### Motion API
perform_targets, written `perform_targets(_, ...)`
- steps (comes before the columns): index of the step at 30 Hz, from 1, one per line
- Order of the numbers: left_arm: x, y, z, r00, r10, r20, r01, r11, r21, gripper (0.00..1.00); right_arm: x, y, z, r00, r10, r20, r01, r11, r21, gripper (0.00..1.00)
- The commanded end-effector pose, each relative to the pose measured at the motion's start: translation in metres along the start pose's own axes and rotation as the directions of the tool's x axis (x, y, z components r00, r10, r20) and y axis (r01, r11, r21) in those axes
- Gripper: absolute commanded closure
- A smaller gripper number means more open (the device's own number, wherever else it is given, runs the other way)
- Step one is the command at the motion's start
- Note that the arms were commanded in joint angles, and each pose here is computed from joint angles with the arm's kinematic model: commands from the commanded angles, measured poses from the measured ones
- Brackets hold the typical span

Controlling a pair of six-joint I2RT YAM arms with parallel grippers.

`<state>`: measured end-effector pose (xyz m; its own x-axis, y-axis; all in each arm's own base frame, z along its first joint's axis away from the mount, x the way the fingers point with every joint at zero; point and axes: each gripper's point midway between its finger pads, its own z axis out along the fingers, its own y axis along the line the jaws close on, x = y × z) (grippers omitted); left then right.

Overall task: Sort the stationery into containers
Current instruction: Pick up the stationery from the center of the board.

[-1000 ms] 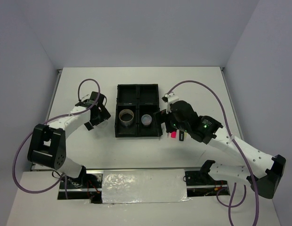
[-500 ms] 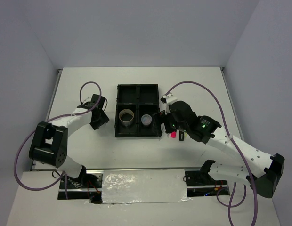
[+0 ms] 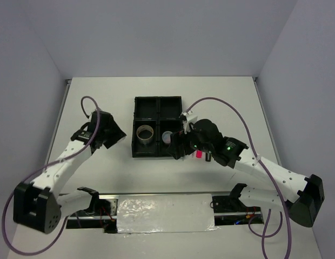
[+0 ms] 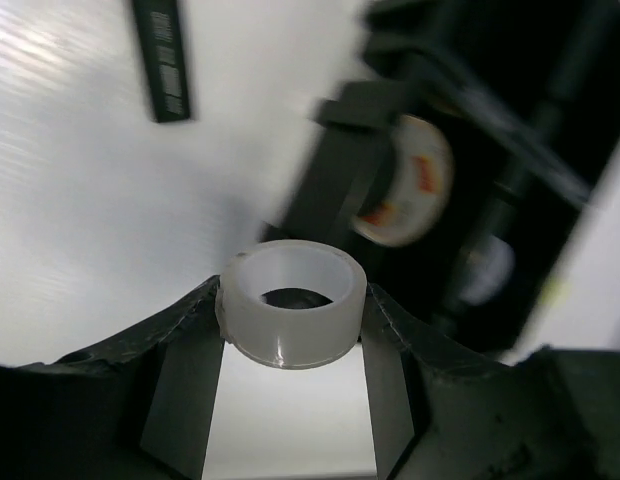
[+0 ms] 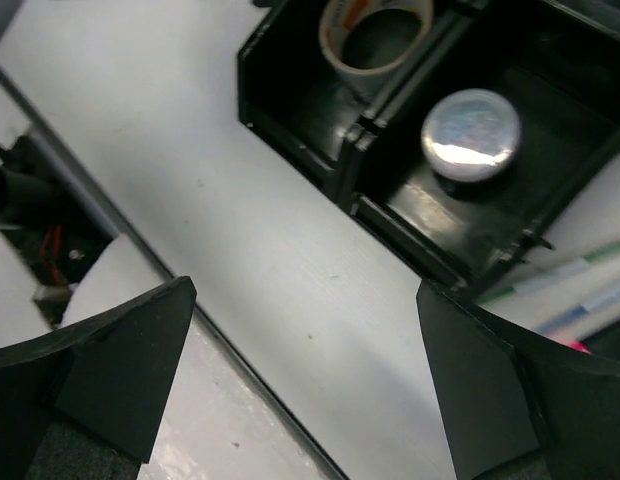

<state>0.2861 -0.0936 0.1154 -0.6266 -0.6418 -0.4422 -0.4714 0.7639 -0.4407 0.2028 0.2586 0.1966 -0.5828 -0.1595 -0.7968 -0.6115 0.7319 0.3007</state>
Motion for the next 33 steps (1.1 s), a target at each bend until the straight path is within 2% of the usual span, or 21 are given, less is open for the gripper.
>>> perform_targets(1,0.009,-0.036,-0.050,0.998,-0.049,-0.047,0.059,0.970,0.237,0.82,-0.045,0.051,-0.002,0.973,0.045,0.226,0.017,0.964,-0.267,0.00)
perform_targets(2,0.013,-0.043,-0.059,0.994,-0.081,-0.073,0.098,0.955,0.281,0.81,-0.041,0.055,0.001,0.970,0.088,0.225,-0.017,0.954,-0.298,0.00)
perform_targets(3,0.013,-0.054,-0.070,0.992,-0.095,-0.088,0.119,0.931,0.344,0.81,-0.059,0.065,-0.003,0.947,0.111,0.300,-0.001,0.939,-0.345,0.00)
perform_targets(4,0.020,-0.067,-0.088,0.987,-0.089,-0.134,0.139,0.891,0.433,0.81,-0.062,0.068,0.000,0.941,0.148,0.306,-0.027,0.930,-0.367,0.00)
perform_targets(5,0.028,-0.072,-0.094,0.976,-0.109,-0.186,0.186,0.865,0.466,0.81,-0.062,0.071,0.003,0.936,0.160,0.313,-0.030,0.924,-0.382,0.00)
perform_targets(6,0.027,-0.085,-0.104,0.973,-0.104,-0.205,0.199,0.823,0.532,0.81,-0.075,0.078,0.001,0.916,0.176,0.360,-0.012,0.910,-0.414,0.00)
perform_targets(7,0.037,-0.093,-0.117,0.961,-0.071,-0.269,0.221,0.784,0.580,0.81,-0.076,0.079,0.006,0.913,0.186,0.362,-0.015,0.905,-0.425,0.01)
perform_targets(9,0.046,-0.102,-0.128,0.936,-0.064,-0.346,0.278,0.739,0.614,0.81,-0.078,0.089,0.007,0.908,0.194,0.372,0.007,0.879,-0.477,0.01)
perform_targets(10,0.045,-0.110,-0.137,0.935,-0.042,-0.351,0.279,0.700,0.658,0.81,-0.086,0.094,0.004,0.892,0.202,0.404,0.029,0.867,-0.497,0.02)
perform_targets(12,0.048,-0.116,-0.150,0.927,-0.003,-0.374,0.282,0.664,0.693,0.80,-0.086,0.099,0.007,0.893,0.186,0.410,0.060,0.854,-0.517,0.02)
perform_targets(15,0.054,-0.122,-0.161,0.912,0.062,-0.405,0.273,0.646,0.713,0.80,-0.091,0.106,0.013,0.889,0.140,0.437,0.129,0.837,-0.532,0.02)
perform_targets(19,0.058,-0.126,-0.173,0.899,0.078,-0.432,0.305,0.597,0.742,0.80,-0.094,0.114,0.027,0.894,0.090,0.439,0.185,0.818,-0.544,0.05)
perform_targets(25,0.062,-0.124,-0.176,0.893,0.092,-0.441,0.305,0.598,0.741,0.80,-0.091,0.120,0.028,0.881,0.041,0.471,0.260,0.791,-0.554,0.08)
perform_targets(28,0.063,-0.120,-0.174,0.896,0.084,-0.436,0.297,0.616,0.729,0.80,-0.094,0.123,0.023,0.866,0.033,0.499,0.293,0.775,-0.560,0.14)
perform_targets(31,0.063,-0.119,-0.173,0.897,0.078,-0.436,0.299,0.620,0.726,0.79,-0.095,0.129,0.018,0.857,0.034,0.514,0.319,0.749,-0.580,0.26)
perform_targets(33,0.063,-0.119,-0.173,0.895,0.074,-0.439,0.306,0.614,0.728,0.77,-0.095,0.132,0.018,0.855,0.038,0.517,0.329,0.731,-0.598,0.30)
